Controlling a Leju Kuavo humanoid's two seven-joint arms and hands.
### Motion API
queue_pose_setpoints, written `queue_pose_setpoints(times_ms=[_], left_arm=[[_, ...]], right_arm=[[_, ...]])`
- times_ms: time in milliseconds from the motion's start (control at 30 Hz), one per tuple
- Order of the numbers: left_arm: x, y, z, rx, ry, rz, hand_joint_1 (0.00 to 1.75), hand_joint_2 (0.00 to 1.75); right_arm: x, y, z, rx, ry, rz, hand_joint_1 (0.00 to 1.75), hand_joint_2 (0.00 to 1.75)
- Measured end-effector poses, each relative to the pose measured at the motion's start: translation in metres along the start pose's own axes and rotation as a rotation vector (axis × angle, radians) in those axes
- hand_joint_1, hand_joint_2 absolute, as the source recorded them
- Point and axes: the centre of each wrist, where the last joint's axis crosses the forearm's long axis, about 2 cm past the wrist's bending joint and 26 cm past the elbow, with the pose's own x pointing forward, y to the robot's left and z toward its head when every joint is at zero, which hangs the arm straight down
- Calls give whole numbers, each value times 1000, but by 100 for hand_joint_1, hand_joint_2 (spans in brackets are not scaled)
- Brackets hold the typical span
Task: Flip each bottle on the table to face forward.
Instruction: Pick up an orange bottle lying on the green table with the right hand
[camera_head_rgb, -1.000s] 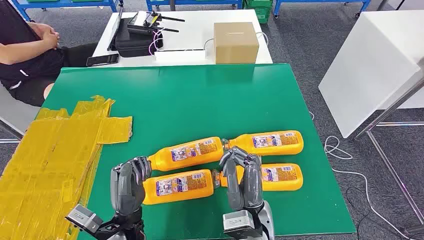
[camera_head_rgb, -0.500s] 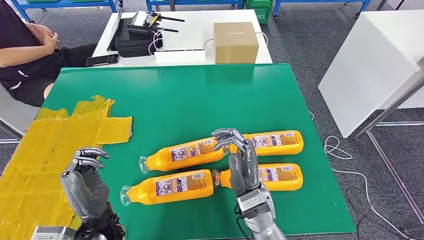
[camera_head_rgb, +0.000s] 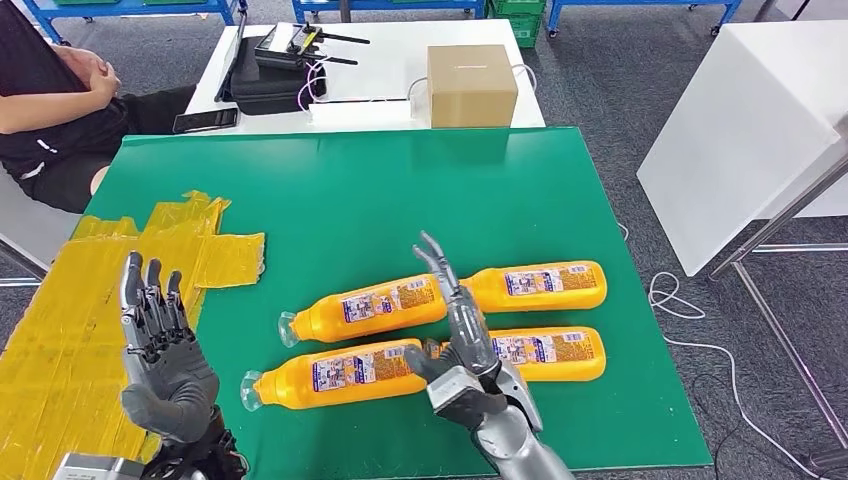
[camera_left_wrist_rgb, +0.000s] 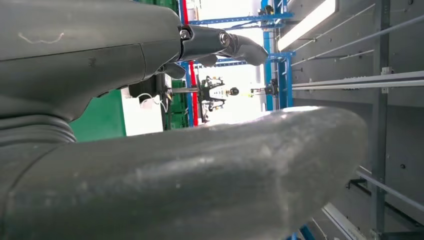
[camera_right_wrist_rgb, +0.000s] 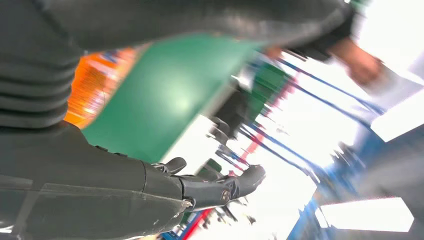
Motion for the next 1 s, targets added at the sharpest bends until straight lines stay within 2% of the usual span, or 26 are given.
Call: queue_pose_setpoints(times_ms=[67, 167, 233, 567, 833, 1000], left_arm=[[0, 0, 0, -12, 3, 16, 0, 0], [-2, 4, -1, -33, 8, 36, 0, 0], [-3, 7, -1, -34, 9, 31, 0, 0], [-4, 11, -1, -26, 10, 17, 0, 0], [-4, 16, 5, -7, 31, -12, 0, 0], [-1, 24, 9, 16, 42, -37, 0, 0]], right_arm=[[-5, 2, 2, 67, 43, 13, 0, 175], [-23, 19, 8, 365, 219, 127, 0, 175], [-30, 28, 13, 475, 266, 180, 0, 175], [-36, 34, 18, 560, 296, 208, 0, 175], [-32, 47, 24, 699, 314, 307, 0, 175], [-30, 50, 29, 758, 357, 422, 0, 175]])
